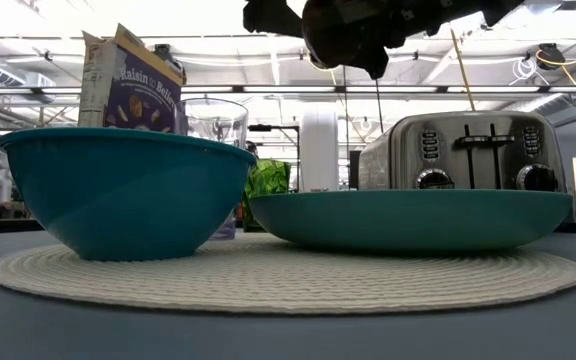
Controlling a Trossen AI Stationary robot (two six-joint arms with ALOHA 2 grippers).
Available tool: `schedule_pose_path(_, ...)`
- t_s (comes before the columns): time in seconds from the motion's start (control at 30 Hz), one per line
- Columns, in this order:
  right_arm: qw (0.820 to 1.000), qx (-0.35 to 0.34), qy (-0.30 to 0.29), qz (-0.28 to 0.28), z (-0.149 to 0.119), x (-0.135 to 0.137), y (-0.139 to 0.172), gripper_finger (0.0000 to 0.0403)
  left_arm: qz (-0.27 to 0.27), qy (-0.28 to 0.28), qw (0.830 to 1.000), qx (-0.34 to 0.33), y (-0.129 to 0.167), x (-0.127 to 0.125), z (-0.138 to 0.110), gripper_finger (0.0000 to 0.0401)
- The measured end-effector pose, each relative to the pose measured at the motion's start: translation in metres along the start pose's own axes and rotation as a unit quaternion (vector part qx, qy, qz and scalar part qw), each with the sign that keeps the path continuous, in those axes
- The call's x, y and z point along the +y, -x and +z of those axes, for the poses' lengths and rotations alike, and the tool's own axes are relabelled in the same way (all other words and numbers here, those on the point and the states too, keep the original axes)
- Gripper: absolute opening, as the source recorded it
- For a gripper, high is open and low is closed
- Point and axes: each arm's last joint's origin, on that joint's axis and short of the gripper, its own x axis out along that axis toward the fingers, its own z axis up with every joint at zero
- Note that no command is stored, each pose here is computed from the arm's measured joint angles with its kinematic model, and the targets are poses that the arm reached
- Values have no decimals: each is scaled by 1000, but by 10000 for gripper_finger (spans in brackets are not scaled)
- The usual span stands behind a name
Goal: Arrange a breakfast setting
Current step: Put the apple above the green plate from the orange bin
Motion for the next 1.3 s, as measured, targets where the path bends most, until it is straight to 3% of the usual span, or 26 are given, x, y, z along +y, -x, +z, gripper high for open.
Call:
schedule_pose_path(0.53,1000,-4,-1,1,1,0,0,240,-20,-3,1000,7,0,-1,-1,385)
schedule_pose_path(1.0,1000,-4,-1,1,1,0,0,241,-24,-3,1000,6,0,-2,-1,224)
schedule_pose_path(1.3,1000,-4,-1,1,1,0,0,260,-23,-2,1000,5,0,-2,-1,216)
